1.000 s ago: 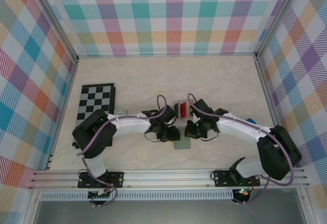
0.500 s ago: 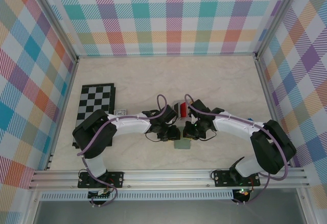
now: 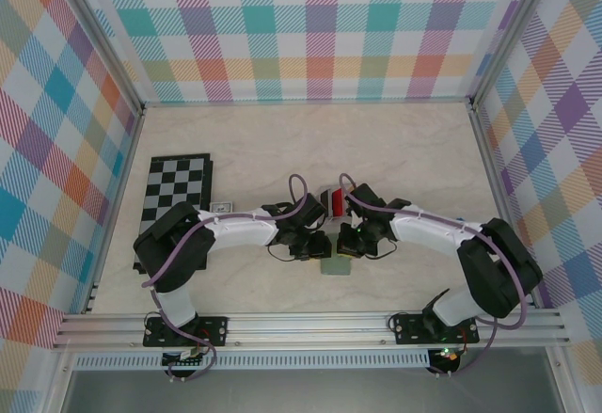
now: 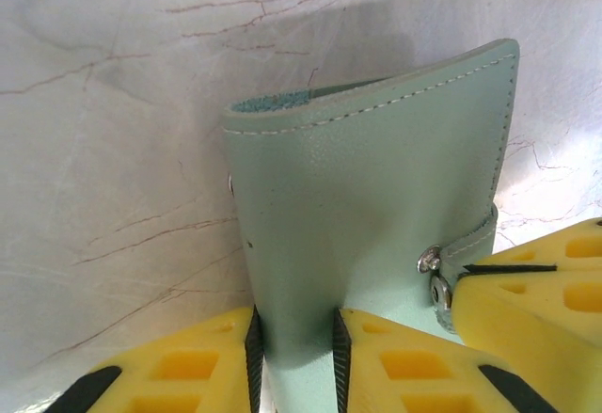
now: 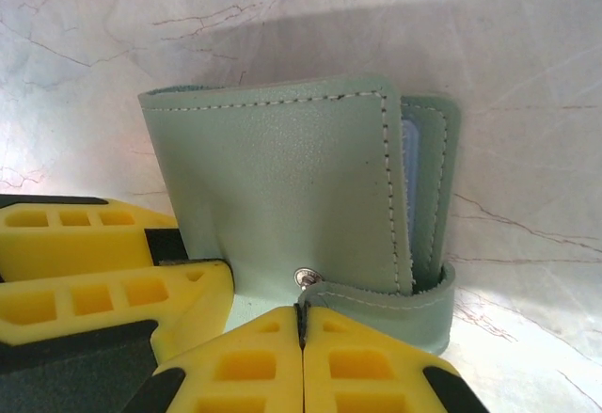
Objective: Put the credit cards into the card holder
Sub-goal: Press the button on the card holder.
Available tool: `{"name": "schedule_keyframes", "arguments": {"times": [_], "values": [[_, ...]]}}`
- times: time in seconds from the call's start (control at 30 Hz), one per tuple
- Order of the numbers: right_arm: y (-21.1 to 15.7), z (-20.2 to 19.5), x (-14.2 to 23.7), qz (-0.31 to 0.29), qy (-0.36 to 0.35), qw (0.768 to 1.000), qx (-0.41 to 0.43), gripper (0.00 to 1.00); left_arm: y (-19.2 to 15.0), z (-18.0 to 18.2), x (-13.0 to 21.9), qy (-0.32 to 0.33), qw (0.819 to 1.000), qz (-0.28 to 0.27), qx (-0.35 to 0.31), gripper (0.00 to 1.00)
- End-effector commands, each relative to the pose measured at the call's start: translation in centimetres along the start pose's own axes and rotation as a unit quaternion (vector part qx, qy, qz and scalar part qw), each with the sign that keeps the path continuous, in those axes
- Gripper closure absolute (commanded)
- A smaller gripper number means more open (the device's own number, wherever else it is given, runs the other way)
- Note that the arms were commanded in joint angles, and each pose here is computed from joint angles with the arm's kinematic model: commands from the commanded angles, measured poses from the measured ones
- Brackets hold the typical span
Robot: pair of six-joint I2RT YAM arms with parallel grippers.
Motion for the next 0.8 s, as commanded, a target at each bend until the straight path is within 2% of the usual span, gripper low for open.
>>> {"name": "schedule_keyframes", "arguments": {"times": [0.0,0.33,0.77], "values": [[1.0,0.2,-0.1,-0.015,-0.002,1.000,-0.017,0.95,-0.3,0.7,-1.1,0.011,1.000,0.007,0.001,0.74],[0.6,-0.2,2.1,-0.044,-0.019,0.999,-0.025,1.00,-0.3,1.5,-1.3,0.030,1.000,0.005,0.006,0.76],[1.6,0.9,0.8,-0.034,0.005,0.999,-0.022,1.00,-0.4,1.2,-1.5,0.020,1.000,0.010,0.006,0.76]]}}
Point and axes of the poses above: each hand's point on the last joint's axis, 136 mm out from that joint toward the fingers, its own x axis back along the fingers, its own z axis along the line the jaws close on, y = z × x, the point moved 3 cm from there along x, back along the fingers, and after that the axes turned 7 degrees about x, right-handed, at the moved point
